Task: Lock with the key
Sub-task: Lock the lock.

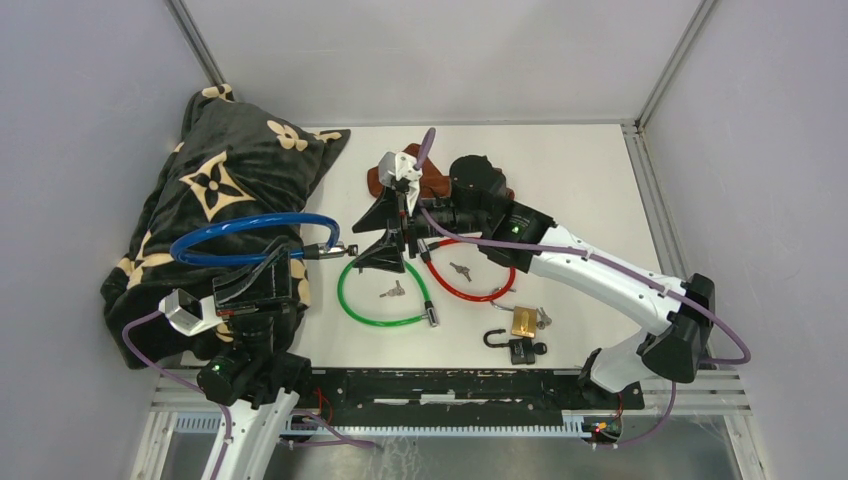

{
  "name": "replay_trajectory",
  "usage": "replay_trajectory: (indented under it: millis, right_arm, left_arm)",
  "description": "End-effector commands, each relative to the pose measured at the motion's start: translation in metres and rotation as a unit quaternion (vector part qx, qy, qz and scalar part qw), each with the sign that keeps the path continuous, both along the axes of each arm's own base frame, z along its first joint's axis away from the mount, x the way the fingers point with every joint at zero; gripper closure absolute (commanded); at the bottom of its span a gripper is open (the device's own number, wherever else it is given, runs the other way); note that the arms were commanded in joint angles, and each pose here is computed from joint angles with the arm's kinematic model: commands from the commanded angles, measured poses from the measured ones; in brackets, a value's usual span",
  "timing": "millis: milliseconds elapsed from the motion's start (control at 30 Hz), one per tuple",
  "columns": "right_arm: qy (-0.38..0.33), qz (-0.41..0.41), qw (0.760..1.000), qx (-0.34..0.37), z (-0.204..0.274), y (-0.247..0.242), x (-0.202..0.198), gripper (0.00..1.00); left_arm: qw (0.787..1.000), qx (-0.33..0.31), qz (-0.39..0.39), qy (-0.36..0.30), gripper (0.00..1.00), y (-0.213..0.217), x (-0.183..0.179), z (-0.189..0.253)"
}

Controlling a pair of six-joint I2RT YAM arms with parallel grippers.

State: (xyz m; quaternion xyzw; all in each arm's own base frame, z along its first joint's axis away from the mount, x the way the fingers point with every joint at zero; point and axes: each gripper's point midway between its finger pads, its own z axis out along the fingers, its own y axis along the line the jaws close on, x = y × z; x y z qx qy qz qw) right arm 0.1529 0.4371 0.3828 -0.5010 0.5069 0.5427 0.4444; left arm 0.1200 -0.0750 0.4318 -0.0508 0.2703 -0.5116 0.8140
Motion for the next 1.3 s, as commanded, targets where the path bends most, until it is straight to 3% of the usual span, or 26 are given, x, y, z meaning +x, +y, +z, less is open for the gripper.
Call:
replay_trajectory:
  millis: [0,333,567,633,767,900,1033,1267]
  right_arm:
    - [-0.002,0.013,1.000,0.021,0.022,0.004,-0.003,0.33]
    - [0.010,0.040,0.999,0.018,0.013,0.008,-0.009,0.59]
    - [0.009,0.043,0.999,0.024,0.015,0.008,-0.011,0.94]
    - [0.004,0.041,0.999,0.034,0.021,0.006,-0.011,1.00]
    - [-0.016,0.023,0.998,0.060,0.032,0.003,-0.011,1.00]
    - [-0.089,-0.018,0.992,0.087,0.040,0.002,-0.016,1.00]
    - [-0.186,-0.070,0.973,0.117,0.049,0.002,-0.021,1.00]
    - [-0.269,-0.135,0.948,0.101,0.045,0.008,0.001,1.00]
  left_arm:
    - [0.998,-0.006,0.012,-0.057,0.98,0.008,-0.029,0.024]
    - [0.998,-0.007,0.013,-0.055,0.98,0.008,-0.028,0.022]
    - [0.999,-0.006,0.013,-0.051,0.98,0.008,-0.026,0.020]
    - [0.999,-0.005,0.011,-0.046,0.98,0.007,-0.023,0.018]
    - [1.000,-0.006,0.003,-0.020,0.98,0.005,-0.013,0.010]
    - [1.000,-0.015,-0.012,0.015,0.98,0.003,-0.001,0.000]
    - [0.999,-0.009,-0.016,0.033,0.98,0.000,0.006,-0.008]
    - [0.998,-0.009,-0.030,0.061,0.98,-0.004,0.014,-0.017]
